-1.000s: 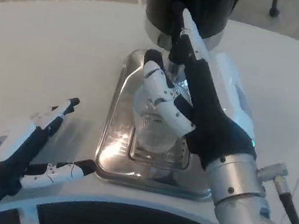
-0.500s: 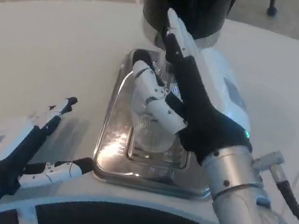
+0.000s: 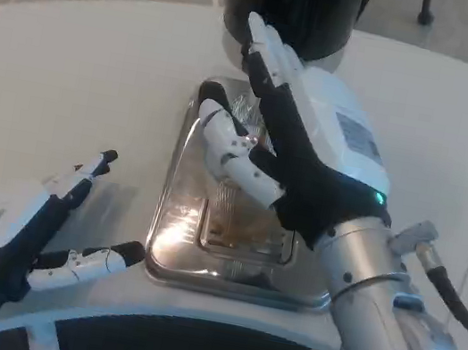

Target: Grasp the cup under the faucet to collect the drink, then remove the cup.

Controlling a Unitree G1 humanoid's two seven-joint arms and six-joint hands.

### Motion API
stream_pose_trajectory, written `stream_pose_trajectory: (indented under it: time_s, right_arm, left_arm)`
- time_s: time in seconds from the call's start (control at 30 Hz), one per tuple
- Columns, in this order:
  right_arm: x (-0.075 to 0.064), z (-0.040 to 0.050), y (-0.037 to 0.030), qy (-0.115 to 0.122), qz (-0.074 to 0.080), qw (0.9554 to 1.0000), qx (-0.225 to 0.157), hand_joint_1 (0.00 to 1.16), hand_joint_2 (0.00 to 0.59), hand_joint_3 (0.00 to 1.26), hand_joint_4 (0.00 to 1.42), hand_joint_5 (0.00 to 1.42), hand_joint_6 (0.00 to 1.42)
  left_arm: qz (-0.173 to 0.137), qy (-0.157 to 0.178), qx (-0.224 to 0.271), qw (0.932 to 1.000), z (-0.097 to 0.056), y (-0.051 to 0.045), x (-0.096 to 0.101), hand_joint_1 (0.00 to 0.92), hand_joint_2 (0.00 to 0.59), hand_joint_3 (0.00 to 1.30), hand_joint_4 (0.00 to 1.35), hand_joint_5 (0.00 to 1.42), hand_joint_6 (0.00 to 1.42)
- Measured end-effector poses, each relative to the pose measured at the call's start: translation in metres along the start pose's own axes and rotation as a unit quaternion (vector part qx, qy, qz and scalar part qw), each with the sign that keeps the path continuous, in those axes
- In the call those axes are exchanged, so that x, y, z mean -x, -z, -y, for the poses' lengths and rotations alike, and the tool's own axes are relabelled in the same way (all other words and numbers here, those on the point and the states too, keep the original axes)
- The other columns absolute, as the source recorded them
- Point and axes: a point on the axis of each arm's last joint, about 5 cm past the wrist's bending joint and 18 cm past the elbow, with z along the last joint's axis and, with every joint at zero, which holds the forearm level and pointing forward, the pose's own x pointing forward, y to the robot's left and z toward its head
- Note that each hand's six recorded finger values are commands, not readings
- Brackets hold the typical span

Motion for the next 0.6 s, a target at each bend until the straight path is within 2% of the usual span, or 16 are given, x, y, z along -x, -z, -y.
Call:
stream_pose_trajectory:
  time_s: [0.27,0.43,0.6]
  right_arm:
    - [0.0,0.0001,-0.0011,-0.001,0.001,1.0,0.008,0.01,0.515,0.0,0.0,0.0,0.0]
    - [0.002,0.0019,-0.0027,-0.002,0.001,1.0,0.009,0.0,0.515,0.0,0.0,0.0,0.0]
    - [0.003,0.0029,-0.0039,-0.001,-0.002,0.9999,0.013,0.0,0.515,0.0,0.0,0.0,0.0]
  left_arm:
    - [-0.004,-0.012,0.019,0.9997,-0.003,0.0001,-0.003,0.104,0.068,0.01,0.0,0.05,0.06]
    - [0.001,-0.054,0.055,0.997,-0.005,-0.0034,-0.008,0.132,0.053,0.0,0.0,0.08,0.1]
    - [0.016,-0.078,0.072,0.9942,-0.007,-0.0085,-0.013,0.189,0.045,0.0,0.0,0.12,0.15]
